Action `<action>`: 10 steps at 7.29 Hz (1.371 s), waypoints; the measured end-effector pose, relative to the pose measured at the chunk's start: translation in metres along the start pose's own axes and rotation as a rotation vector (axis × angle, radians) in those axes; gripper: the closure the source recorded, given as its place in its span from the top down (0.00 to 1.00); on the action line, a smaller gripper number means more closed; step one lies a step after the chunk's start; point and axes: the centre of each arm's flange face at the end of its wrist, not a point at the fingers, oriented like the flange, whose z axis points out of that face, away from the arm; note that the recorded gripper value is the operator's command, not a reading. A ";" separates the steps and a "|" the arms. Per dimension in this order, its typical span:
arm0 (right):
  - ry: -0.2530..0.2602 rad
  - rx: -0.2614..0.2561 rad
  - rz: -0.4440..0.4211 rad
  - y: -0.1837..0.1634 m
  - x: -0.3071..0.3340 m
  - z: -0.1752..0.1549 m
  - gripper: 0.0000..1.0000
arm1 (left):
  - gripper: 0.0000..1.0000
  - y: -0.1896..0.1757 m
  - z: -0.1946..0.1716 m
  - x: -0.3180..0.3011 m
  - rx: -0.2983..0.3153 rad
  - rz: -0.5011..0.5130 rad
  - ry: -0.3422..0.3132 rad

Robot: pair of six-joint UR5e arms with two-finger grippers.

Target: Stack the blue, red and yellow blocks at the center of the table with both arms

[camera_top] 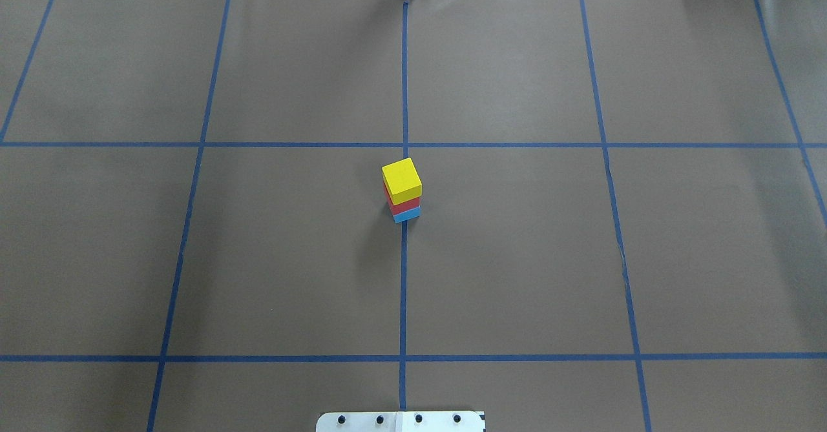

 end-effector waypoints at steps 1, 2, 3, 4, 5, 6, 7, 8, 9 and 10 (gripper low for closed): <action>-0.002 -0.001 0.002 0.000 0.001 0.001 1.00 | 1.00 -0.001 -0.002 0.001 0.007 0.006 0.003; -0.003 -0.003 0.004 0.001 0.001 0.002 1.00 | 1.00 -0.002 -0.003 0.002 0.011 0.010 0.004; -0.005 -0.004 0.006 0.001 0.002 0.003 1.00 | 1.00 -0.002 -0.004 0.002 0.012 0.009 0.003; -0.008 -0.003 0.006 0.001 0.001 0.002 1.00 | 1.00 -0.001 -0.004 0.001 0.012 0.005 0.002; -0.011 -0.001 0.005 0.001 0.001 0.002 1.00 | 1.00 0.001 -0.004 0.002 0.012 0.003 0.001; -0.017 0.001 0.004 0.001 0.000 0.002 1.00 | 1.00 0.002 -0.004 0.001 0.012 0.002 0.001; -0.022 0.003 0.003 0.000 -0.001 0.001 1.00 | 1.00 0.002 -0.004 0.001 0.011 0.000 0.001; -0.024 0.005 0.001 -0.001 -0.002 0.000 1.00 | 1.00 0.003 -0.003 0.000 0.008 -0.003 0.000; -0.025 0.007 0.000 -0.001 -0.003 0.000 1.00 | 1.00 0.004 -0.002 -0.001 0.006 -0.006 0.000; -0.025 0.008 -0.001 -0.001 -0.003 -0.001 1.00 | 1.00 0.005 -0.001 -0.002 0.003 -0.008 0.000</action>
